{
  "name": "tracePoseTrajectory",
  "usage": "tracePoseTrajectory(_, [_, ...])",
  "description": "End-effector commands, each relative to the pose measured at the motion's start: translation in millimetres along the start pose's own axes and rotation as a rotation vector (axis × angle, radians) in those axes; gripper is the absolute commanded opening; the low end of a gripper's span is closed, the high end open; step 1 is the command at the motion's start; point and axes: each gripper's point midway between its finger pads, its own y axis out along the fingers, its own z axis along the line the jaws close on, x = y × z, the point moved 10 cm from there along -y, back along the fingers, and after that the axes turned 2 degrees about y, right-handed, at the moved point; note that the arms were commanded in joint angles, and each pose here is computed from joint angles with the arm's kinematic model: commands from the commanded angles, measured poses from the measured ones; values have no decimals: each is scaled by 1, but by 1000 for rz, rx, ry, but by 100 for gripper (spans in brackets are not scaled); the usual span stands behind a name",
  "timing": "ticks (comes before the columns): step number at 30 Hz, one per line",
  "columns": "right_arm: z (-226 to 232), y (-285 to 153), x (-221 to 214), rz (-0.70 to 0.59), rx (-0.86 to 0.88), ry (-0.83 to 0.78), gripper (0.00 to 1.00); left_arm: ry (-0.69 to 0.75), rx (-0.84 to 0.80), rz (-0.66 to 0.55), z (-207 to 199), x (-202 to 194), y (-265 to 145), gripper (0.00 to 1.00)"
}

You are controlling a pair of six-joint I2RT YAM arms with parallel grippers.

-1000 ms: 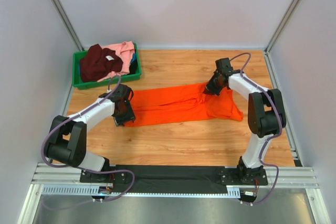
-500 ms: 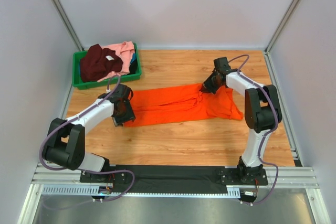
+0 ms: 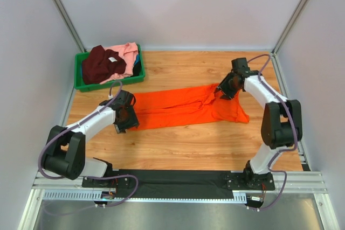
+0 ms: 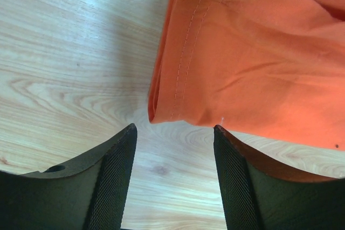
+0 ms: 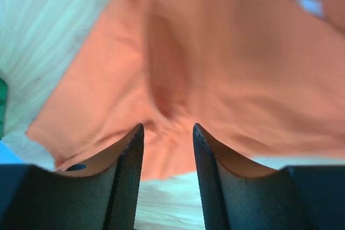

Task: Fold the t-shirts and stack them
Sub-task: Fold the tshirt

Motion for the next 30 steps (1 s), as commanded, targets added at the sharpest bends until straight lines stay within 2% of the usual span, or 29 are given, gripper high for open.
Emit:
tracePoseTrajectory(1, [-46,-38,-7,-31,-141,-23,44,15,-1,2,-3,-1,10,66])
tracePoseTrajectory(7, [-123,-55,-17,-30,-275,124,43,29,8,52,-9,1,28,60])
tracePoseTrajectory(11, [-148,-57,-15,-109,-283,175,43,39,42,44,-9,5,30,57])
tracePoseTrajectory(14, [-157,-56,-13,-180,-304,187,43,44,48,44,-10,7,29,50])
tracePoseTrajectory(17, [-158,-53,-6,-249,-261,199,43,48,58,46,-9,7,29,39])
tracePoseTrajectory(20, [-159,-49,-3,-281,-258,200,43,50,73,48,-7,6,29,19])
tracePoseTrajectory(23, [-159,-45,1,-294,-256,199,43,52,73,50,-7,6,29,7])
tracePoseTrajectory(26, [-161,-38,2,-286,-257,204,42,52,73,50,-7,5,28,0])
tracePoseTrajectory(30, [-163,-30,3,-283,-257,217,39,55,68,40,-7,7,25,0])
